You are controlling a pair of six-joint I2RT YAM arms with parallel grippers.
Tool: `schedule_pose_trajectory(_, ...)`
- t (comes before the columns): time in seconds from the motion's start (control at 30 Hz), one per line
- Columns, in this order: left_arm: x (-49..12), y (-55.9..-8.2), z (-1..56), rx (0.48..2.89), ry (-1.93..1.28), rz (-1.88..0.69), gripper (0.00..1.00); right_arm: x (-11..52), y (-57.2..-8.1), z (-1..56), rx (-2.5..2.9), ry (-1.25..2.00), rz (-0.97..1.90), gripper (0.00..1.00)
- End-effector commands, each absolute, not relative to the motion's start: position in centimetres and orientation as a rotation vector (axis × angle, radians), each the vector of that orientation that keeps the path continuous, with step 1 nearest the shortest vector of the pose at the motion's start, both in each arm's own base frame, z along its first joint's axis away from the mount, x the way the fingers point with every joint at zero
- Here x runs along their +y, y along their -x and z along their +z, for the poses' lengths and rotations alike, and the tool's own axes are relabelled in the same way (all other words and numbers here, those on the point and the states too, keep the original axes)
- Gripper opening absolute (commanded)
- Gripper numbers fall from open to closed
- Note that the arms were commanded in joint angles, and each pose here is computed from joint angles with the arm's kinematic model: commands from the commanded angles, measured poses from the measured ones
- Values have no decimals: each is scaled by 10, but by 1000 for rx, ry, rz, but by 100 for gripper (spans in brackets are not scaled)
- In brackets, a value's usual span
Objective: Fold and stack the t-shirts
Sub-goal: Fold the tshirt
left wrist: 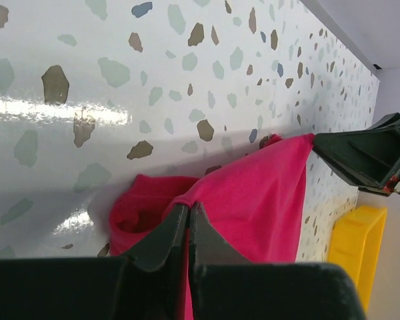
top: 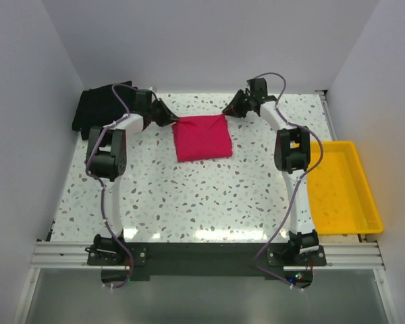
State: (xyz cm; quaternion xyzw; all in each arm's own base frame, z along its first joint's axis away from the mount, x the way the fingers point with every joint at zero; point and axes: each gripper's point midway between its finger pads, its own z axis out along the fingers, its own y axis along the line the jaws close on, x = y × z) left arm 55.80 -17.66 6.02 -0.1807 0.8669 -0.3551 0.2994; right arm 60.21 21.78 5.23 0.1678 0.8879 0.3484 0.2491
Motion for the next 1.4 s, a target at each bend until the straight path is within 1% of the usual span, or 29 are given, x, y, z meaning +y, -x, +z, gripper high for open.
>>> schedule_pose_trajectory(0.0, -167, -579, 107, 2163, 412, -985, 7, 211, -624, 113, 2265, -397, 1007, 27)
schedule_pose_trajectory(0.03, -166, -580, 112, 2148, 406, -987, 17, 209, -625, 117, 2260, -387, 994, 39)
schedule_pose_trajectory(0.07, -164, -579, 127, 2119, 392, -988, 21, 208, -624, 129, 2242, -373, 987, 43)
schedule_pose_trajectory(0.1, -161, -578, 130, 2111, 391, -980, 31, 206, -622, 133, 2240, -370, 975, 46)
schedule_pose_trajectory(0.13, -158, -577, 135, 2103, 386, -970, 36, 204, -621, 136, 2236, -356, 962, 50)
schedule_pose_trajectory(0.17, -158, -576, 150, 2081, 370, -966, 39, 203, -618, 148, 2224, -345, 949, 52)
schedule_pose_trajectory(0.2, -158, -574, 155, 2075, 362, -957, 43, 201, -615, 147, 2236, -337, 929, 53)
schedule_pose_trajectory(0.23, -158, -571, 168, 2054, 351, -959, 44, 200, -611, 151, 2239, -331, 923, 53)
schedule_pose_trajectory(0.3, -159, -563, 170, 2052, 358, -959, 44, 206, -595, 157, 2253, -295, 914, 52)
schedule_pose_trajectory(0.37, -164, -551, 175, 2053, 352, -958, 42, 216, -582, 157, 2267, -263, 882, 51)
schedule_pose_trajectory(0.4, -172, -546, 175, 2060, 344, -956, 36, 220, -568, 155, 2285, -245, 876, 50)
schedule_pose_trajectory(0.47, -190, -533, 171, 2085, 318, -962, 30, 236, -552, 144, 2311, -213, 888, 49)
schedule_pose_trajectory(0.5, -194, -528, 165, 2106, 331, -954, 24, 242, -548, 144, 2315, -199, 892, 49)
schedule_pose_trajectory(0.57, -206, -519, 153, 2137, 319, -965, 18, 258, -538, 135, 2343, -171, 903, 48)
schedule_pose_trajectory(0.6, -214, -514, 148, 2151, 312, -961, 12, 261, -536, 132, 2352, -168, 905, 47)
schedule_pose_trajectory(0.7, -223, -505, 123, 2202, 312, -967, 6, 273, -529, 114, 2391, -151, 912, 47)
schedule_pose_trajectory(0.8, -220, -496, 91, 2261, 345, -945, 1, 273, -525, 93, 2436, -176, 907, 46)
schedule_pose_trajectory(0.93, -208, -479, 47, 2349, 417, -884, 0, 258, -523, 62, 2506, -242, 860, 44)
schedule_pose_trajectory(1.03, -198, -458, 13, 2430, 494, -822, 0, 235, -525, 42, 2531, -343, 848, 44)
schedule_pose_trajectory(1.1, -195, -451, 4, 2457, 528, -802, 0, 227, -522, 32, 2550, -369, 835, 44)
schedule_pose_trajectory(1.2, -190, -444, 1, 2463, 557, -781, 0, 220, -518, 23, 2583, -380, 796, 43)
schedule_pose_trajectory(1.37, -188, -450, 28, 2418, 528, -781, 0, 214, -519, 24, 2586, -391, 783, 43)
